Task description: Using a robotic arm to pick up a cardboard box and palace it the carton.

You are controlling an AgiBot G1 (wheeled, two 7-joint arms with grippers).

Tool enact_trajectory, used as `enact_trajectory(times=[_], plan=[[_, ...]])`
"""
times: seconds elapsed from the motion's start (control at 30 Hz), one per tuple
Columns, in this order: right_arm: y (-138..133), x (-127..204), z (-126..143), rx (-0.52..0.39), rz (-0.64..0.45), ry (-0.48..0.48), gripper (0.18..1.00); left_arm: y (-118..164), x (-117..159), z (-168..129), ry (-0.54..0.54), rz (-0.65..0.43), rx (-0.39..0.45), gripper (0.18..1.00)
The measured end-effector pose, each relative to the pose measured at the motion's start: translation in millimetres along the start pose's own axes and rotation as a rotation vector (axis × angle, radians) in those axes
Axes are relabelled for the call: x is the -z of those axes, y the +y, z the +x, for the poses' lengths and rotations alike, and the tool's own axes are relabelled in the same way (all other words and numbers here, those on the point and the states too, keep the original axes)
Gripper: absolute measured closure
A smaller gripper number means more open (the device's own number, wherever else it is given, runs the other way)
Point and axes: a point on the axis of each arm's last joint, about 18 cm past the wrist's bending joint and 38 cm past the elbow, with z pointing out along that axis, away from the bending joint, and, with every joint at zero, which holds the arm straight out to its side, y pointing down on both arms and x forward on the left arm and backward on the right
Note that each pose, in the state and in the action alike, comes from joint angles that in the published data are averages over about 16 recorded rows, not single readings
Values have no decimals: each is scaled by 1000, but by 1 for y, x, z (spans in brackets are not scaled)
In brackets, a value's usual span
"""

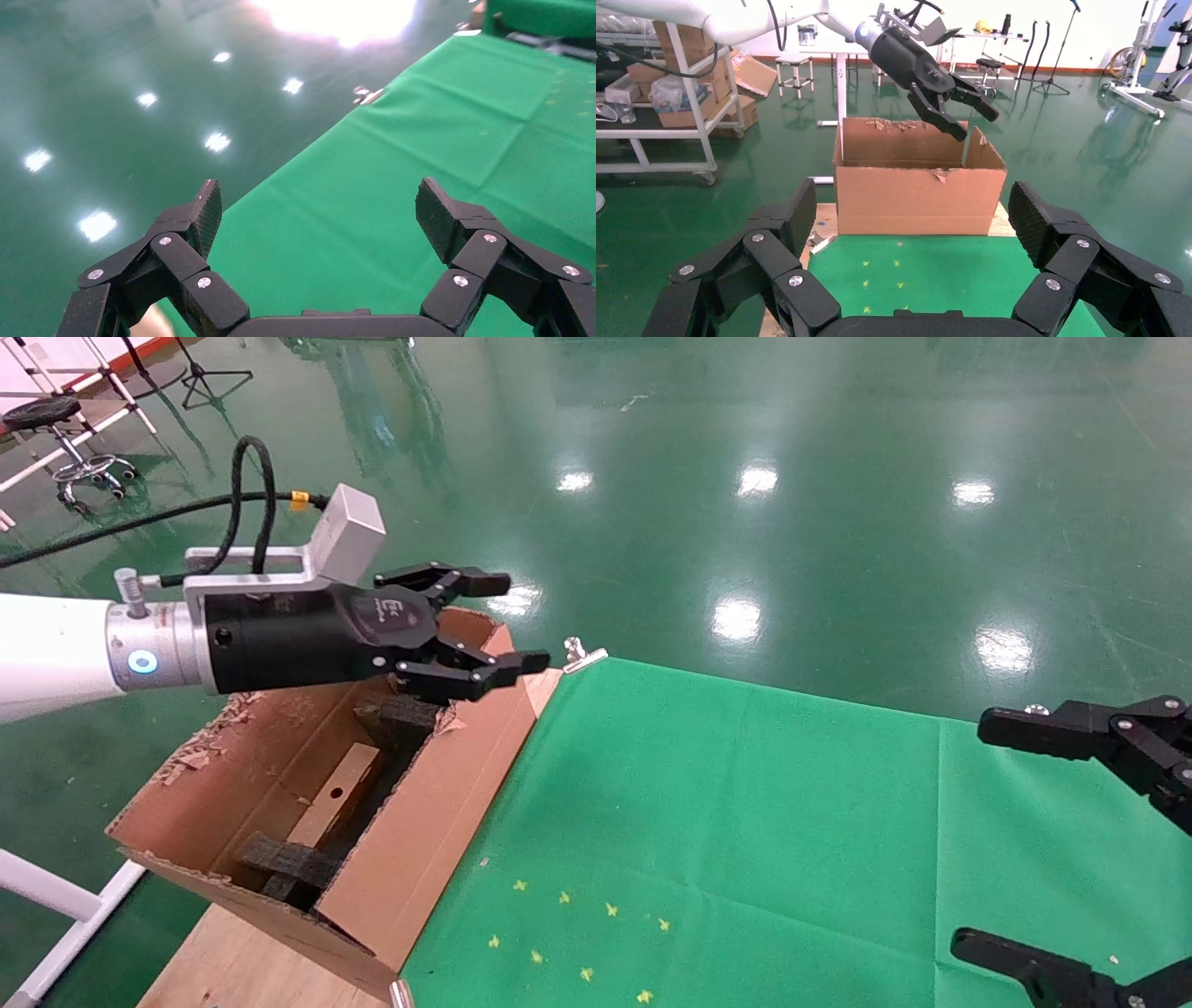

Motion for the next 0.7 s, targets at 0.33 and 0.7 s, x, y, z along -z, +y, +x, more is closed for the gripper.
enact_trajectory(times=[0.33,0.7], plan=[[0,0,0,0,0,0,178,-15,-13,41,138,95,-51,183],[0,0,0,0,0,0,178,-31,-19,94,310,207,-98,183]])
